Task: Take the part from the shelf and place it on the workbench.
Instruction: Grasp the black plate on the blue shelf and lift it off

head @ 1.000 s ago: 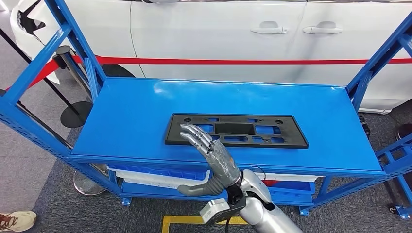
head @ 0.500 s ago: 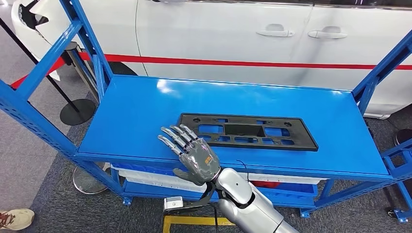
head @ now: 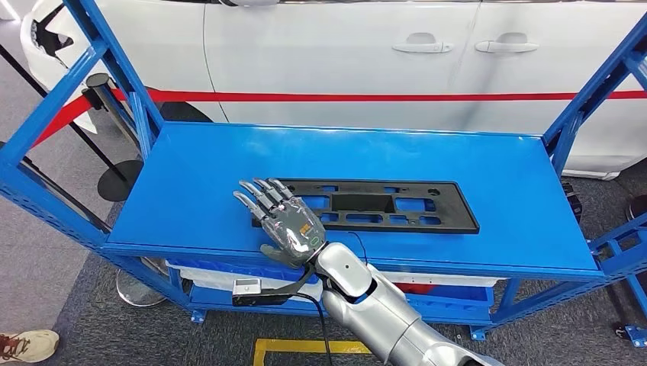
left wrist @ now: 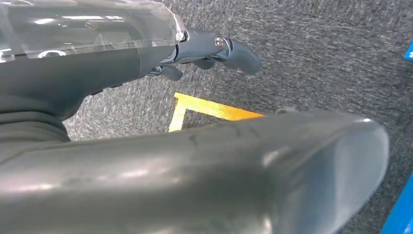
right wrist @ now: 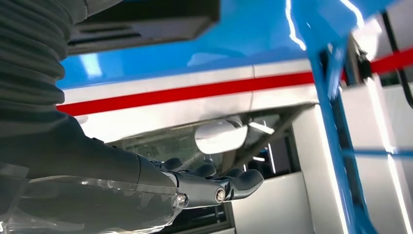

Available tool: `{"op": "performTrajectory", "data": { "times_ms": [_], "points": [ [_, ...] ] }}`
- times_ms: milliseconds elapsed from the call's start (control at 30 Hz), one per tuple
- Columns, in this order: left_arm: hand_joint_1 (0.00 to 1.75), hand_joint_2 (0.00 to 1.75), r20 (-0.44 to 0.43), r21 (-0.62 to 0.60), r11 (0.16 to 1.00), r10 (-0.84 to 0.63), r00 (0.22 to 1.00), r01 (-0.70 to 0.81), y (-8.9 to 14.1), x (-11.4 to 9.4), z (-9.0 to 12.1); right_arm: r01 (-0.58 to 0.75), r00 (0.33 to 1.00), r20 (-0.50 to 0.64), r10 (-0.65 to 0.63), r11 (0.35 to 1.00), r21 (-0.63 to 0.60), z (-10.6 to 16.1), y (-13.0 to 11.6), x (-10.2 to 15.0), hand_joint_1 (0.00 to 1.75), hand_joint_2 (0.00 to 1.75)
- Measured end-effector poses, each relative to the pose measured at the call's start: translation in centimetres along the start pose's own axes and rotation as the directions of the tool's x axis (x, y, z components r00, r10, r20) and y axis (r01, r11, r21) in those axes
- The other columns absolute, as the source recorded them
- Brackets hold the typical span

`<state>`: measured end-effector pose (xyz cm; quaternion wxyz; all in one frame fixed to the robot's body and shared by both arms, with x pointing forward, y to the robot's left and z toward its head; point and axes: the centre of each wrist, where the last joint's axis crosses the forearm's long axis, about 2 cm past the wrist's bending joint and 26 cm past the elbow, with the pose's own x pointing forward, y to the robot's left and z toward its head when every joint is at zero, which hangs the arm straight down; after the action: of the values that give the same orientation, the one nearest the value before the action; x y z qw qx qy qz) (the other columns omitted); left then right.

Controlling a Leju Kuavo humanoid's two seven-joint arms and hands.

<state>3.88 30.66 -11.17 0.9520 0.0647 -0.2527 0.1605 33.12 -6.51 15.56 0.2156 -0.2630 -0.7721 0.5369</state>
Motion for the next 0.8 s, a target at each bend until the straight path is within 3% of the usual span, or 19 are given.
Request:
{"op": "performTrajectory", "data": {
  "times_ms": [267, 800],
  "points": [
    [0.0, 0.0, 0.01, 0.001, 1.0, -0.011, 1.0, 0.011, 0.2, 0.5, -0.2, -0.103, 0.994, -0.022, 0.104, 0.994, 0.046, -1.2, 0.5, -0.6, 0.0, 1.75],
    [0.0, 0.0, 0.019, -0.004, 1.0, -0.022, 1.0, 0.022, 0.4, 0.8, -0.4, -0.253, 0.957, -0.1, 0.272, 0.952, 0.174, -0.7, 2.1, -2.5, 0.0, 1.75]
  ]
}}
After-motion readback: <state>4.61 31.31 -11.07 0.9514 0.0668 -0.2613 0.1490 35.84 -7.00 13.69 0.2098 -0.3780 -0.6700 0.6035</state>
